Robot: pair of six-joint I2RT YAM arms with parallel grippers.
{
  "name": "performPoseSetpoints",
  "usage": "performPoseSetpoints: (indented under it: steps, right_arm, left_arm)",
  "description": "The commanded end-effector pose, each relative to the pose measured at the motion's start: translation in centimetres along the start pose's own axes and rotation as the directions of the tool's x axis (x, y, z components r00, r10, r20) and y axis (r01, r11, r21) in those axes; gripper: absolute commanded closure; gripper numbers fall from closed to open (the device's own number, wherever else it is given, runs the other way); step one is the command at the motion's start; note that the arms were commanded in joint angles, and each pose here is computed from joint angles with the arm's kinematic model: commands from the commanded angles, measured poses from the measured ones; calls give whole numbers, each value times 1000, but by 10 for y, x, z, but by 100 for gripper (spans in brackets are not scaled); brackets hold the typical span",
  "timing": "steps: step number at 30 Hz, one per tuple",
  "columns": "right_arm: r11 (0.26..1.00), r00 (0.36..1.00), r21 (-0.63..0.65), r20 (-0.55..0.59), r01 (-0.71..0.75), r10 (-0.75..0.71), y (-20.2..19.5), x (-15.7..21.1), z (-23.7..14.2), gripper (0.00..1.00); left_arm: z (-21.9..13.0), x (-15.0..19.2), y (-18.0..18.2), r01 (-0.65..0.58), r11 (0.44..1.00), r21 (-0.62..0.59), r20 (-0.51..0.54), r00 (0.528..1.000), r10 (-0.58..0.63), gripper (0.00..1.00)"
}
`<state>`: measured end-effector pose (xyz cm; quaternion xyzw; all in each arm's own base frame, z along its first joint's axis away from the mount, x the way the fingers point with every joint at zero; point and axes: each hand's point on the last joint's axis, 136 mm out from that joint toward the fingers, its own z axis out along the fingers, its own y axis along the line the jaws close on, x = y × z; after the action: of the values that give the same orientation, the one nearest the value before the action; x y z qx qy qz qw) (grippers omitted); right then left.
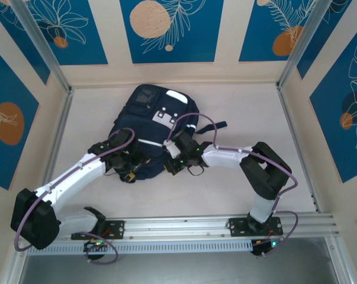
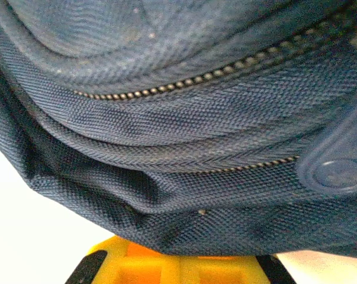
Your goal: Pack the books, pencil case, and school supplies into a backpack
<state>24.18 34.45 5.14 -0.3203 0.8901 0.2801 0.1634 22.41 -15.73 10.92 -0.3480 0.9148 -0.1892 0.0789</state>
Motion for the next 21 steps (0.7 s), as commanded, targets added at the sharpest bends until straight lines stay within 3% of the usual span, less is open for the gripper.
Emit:
performPoseSetpoints:
  steps: [1, 7, 16, 21]
  right_arm:
    - [998, 999, -46, 7, 52, -52, 17, -6, 0, 100]
    - [997, 998, -35, -3, 64, -64, 20, -2, 0, 100]
    - [999, 998, 0, -12, 54, -54, 14, 11, -2, 100]
    - [999, 999, 17, -10, 43, -43, 9, 16, -4, 100]
  left_arm:
    - [10, -11, 3, 82, 996, -33, 55, 995, -80, 21]
    - [37, -17, -3, 85, 995, -56, 52, 995, -82, 37]
    - [45, -23, 4, 42, 994, -97, 65, 997, -35, 99]
    - [39, -21, 9, 2, 996, -88, 64, 998, 3, 100]
